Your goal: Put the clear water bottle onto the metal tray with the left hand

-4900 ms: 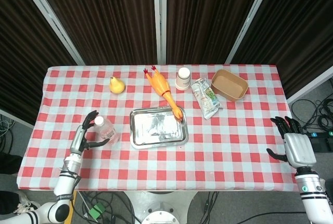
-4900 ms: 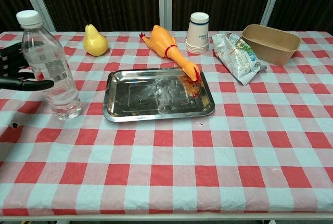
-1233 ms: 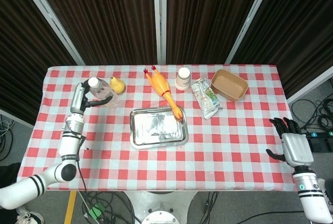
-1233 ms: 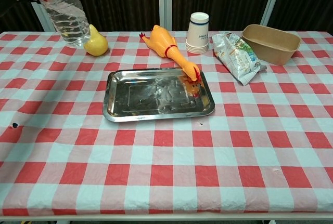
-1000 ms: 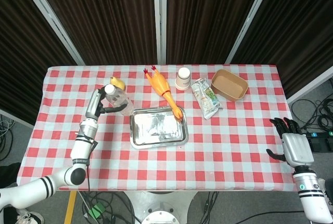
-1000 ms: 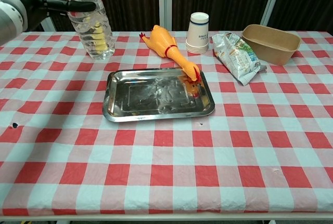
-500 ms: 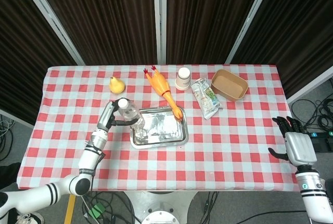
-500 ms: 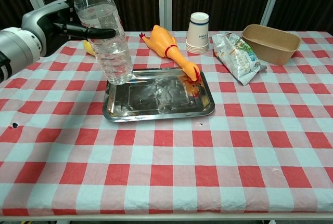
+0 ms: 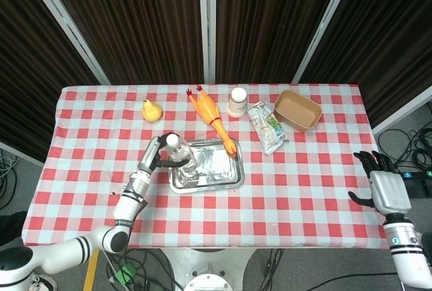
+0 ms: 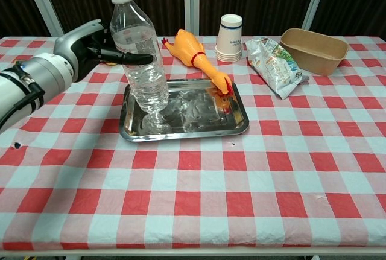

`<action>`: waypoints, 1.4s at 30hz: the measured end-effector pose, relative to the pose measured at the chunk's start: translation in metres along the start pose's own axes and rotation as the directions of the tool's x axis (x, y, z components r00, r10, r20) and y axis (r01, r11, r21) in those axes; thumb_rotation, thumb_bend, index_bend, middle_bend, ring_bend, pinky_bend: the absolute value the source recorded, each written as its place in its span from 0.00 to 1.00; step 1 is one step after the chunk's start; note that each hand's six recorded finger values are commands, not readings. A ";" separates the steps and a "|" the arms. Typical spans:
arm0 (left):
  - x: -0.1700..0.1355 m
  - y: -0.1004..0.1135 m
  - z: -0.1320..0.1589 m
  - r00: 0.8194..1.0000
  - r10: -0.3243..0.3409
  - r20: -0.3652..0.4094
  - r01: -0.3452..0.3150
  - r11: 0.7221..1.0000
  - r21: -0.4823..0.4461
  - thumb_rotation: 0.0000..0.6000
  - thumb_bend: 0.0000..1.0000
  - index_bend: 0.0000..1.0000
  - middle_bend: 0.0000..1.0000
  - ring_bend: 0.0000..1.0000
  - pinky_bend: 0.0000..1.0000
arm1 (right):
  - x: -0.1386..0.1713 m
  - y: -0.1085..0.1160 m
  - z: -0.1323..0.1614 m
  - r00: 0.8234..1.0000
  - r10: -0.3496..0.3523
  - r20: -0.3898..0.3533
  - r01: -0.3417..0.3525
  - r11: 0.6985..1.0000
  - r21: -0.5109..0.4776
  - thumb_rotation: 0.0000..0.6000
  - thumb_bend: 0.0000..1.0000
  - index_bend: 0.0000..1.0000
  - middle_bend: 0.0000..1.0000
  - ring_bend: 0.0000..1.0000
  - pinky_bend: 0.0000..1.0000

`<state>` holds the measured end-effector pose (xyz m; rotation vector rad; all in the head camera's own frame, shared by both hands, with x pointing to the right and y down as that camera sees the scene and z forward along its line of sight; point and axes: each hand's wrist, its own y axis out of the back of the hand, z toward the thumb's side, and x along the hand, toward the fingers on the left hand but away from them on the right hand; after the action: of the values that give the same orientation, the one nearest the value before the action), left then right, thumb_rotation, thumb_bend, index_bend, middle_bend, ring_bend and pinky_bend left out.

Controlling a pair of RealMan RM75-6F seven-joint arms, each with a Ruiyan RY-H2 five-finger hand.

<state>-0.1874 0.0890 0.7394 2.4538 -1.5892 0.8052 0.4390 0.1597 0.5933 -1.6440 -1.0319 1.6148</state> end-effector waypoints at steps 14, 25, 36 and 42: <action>0.005 -0.008 -0.011 0.999 0.023 0.024 -0.023 1.000 -0.007 1.00 0.16 0.55 0.63 0.49 0.47 | -0.002 -0.003 0.000 1.000 0.012 0.006 -0.012 1.000 0.005 1.00 0.12 0.12 0.11 0.00 0.01; 0.005 -0.012 -0.015 1.000 0.010 0.028 -0.009 1.000 -0.019 1.00 0.06 0.38 0.51 0.39 0.41 | -0.002 -0.003 -0.002 1.000 0.016 0.009 -0.016 1.000 0.001 1.00 0.12 0.12 0.11 0.00 0.01; -0.007 -0.006 -0.012 0.999 0.008 0.050 -0.007 0.999 -0.032 1.00 0.01 0.28 0.43 0.33 0.37 | -0.003 -0.003 -0.001 1.000 0.018 0.010 -0.018 1.000 -0.002 1.00 0.12 0.12 0.11 0.00 0.01; -0.006 -0.001 0.001 0.997 0.017 0.078 -0.015 0.999 -0.033 1.00 0.00 0.28 0.43 0.33 0.37 | -0.002 -0.002 -0.002 1.000 0.017 0.010 -0.017 1.000 -0.008 1.00 0.12 0.12 0.11 0.00 0.01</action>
<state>-0.1879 0.0940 0.7363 2.4816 -1.6363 0.6879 0.4405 0.1588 0.5963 -1.6555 -1.0333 1.6340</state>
